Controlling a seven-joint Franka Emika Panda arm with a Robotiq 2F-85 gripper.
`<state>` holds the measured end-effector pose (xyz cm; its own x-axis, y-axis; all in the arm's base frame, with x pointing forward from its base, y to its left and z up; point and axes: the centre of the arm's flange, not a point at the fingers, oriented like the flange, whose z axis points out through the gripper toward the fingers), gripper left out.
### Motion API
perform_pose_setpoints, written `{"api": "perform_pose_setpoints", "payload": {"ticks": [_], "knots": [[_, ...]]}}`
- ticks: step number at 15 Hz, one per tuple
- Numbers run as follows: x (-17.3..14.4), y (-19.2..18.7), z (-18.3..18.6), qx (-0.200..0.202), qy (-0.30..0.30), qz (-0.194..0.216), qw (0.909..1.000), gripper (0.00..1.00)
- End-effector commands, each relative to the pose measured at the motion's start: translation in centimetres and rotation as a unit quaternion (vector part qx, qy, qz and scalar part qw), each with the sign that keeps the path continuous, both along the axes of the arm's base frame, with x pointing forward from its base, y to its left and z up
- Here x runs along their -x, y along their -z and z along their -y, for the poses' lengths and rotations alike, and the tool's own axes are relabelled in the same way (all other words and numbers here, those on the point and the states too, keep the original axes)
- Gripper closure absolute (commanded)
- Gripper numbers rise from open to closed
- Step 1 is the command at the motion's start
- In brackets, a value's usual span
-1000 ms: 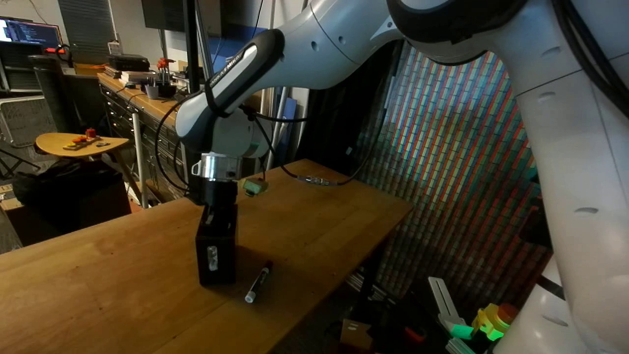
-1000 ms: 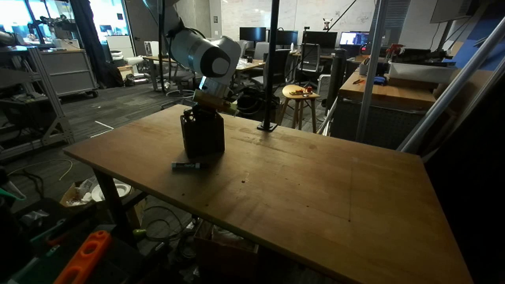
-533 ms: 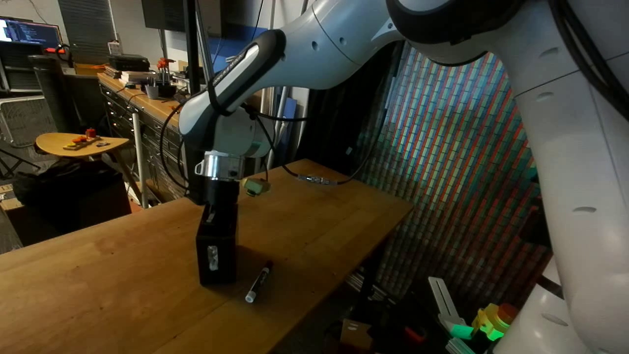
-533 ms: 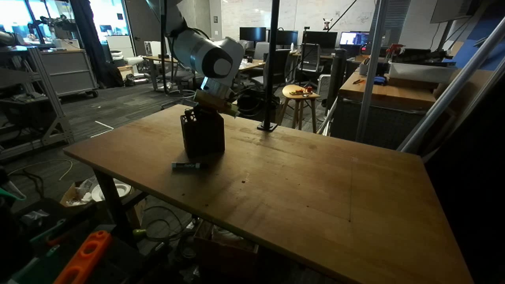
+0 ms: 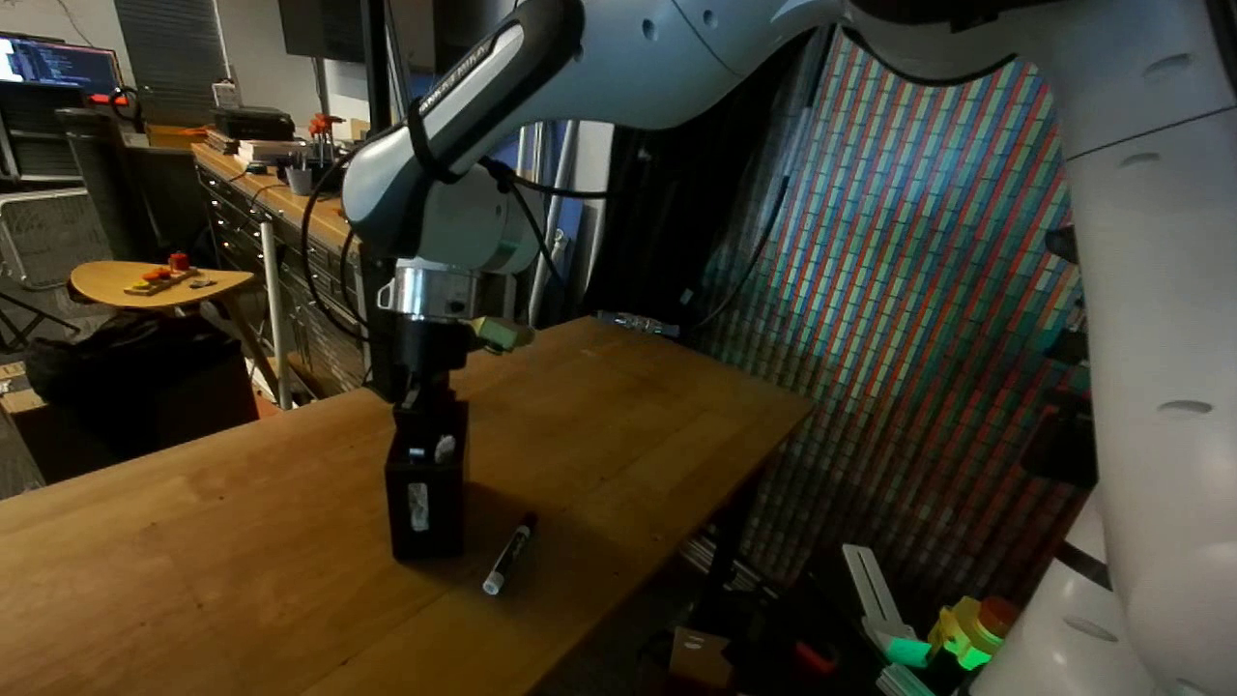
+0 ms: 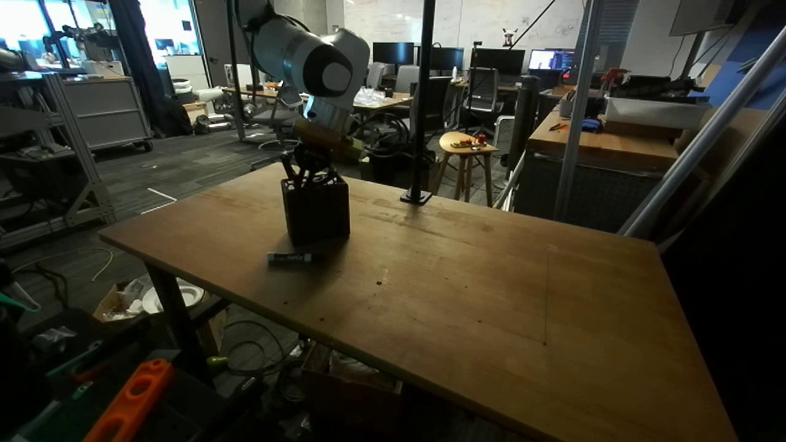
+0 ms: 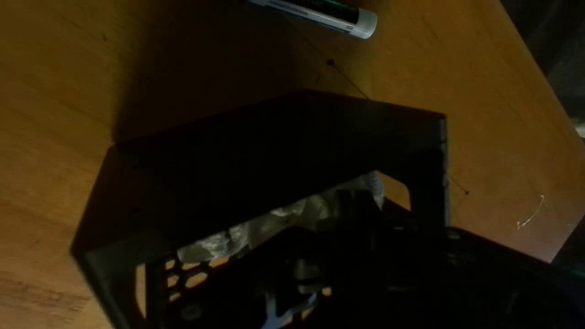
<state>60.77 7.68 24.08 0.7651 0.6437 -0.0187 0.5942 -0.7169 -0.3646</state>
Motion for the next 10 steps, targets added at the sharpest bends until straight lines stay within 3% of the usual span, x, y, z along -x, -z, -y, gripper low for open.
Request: {"api": "perform_pose_setpoints", "payload": {"ticks": [1, 5, 10], "knots": [[2.5, -5.9, 0.0, 0.041, 0.011, 0.016, 0.999, 0.92], [3.4, -11.9, 2.7, 0.098, 0.031, 0.032, 0.9942, 0.92], [4.4, -19.5, 8.1, 0.165, 0.112, 0.05, 0.9786, 0.91]]}}
